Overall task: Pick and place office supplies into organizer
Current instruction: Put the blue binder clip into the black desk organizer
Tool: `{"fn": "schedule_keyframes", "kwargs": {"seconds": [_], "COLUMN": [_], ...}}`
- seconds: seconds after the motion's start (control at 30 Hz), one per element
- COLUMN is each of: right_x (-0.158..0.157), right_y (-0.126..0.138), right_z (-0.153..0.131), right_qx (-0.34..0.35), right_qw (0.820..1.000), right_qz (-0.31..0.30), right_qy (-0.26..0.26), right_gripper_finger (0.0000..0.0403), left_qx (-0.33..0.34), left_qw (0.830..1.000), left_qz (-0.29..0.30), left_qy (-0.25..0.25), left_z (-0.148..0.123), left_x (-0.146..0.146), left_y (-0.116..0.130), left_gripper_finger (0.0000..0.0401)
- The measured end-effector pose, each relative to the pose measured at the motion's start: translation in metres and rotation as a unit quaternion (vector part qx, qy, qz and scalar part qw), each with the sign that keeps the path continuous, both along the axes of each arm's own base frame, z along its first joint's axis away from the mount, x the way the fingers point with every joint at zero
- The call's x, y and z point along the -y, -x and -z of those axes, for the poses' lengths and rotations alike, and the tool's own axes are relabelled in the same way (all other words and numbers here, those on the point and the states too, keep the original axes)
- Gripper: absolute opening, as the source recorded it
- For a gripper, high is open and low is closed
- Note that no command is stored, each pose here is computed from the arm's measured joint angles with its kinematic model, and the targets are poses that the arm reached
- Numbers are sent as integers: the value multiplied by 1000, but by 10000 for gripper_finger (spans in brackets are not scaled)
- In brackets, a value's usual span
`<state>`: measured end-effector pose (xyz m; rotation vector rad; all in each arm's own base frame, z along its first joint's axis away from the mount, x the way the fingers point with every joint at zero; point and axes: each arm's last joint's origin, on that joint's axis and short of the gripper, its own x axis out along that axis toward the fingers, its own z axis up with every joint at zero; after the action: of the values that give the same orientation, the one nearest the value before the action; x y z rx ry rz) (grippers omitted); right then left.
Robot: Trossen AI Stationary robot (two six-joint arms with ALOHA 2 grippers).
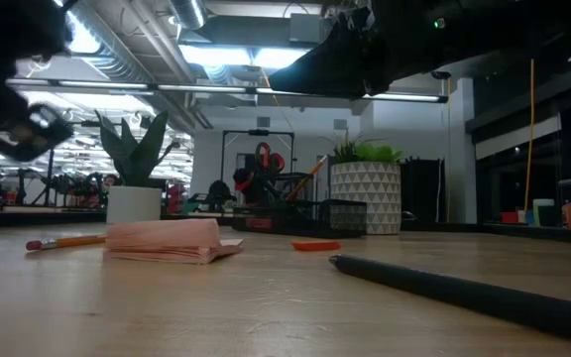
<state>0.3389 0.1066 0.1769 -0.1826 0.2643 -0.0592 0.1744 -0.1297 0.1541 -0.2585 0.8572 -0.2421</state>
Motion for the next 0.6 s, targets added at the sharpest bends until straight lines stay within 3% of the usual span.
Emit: {"fn": "schedule_keyframes", "kwargs": {"seconds": [0.3, 0.6], "right_x": [0, 0], "right_y": [0, 10], "right_z": [-3, -27], "right_qx": [4, 11], "right_qw": [1000, 997], "right_qz": [-3, -70], "right_qy": [2, 6], "right_gripper_finger": [8, 8], "left_qx": [125, 220], "left_qw": [990, 968], "left_qz": [38, 18], "left_qy": [-52, -122], "left_z": [-35, -60], "left_x": [-10, -26], "left_y": [8, 15], "left_gripper_finger": [1, 1]}}
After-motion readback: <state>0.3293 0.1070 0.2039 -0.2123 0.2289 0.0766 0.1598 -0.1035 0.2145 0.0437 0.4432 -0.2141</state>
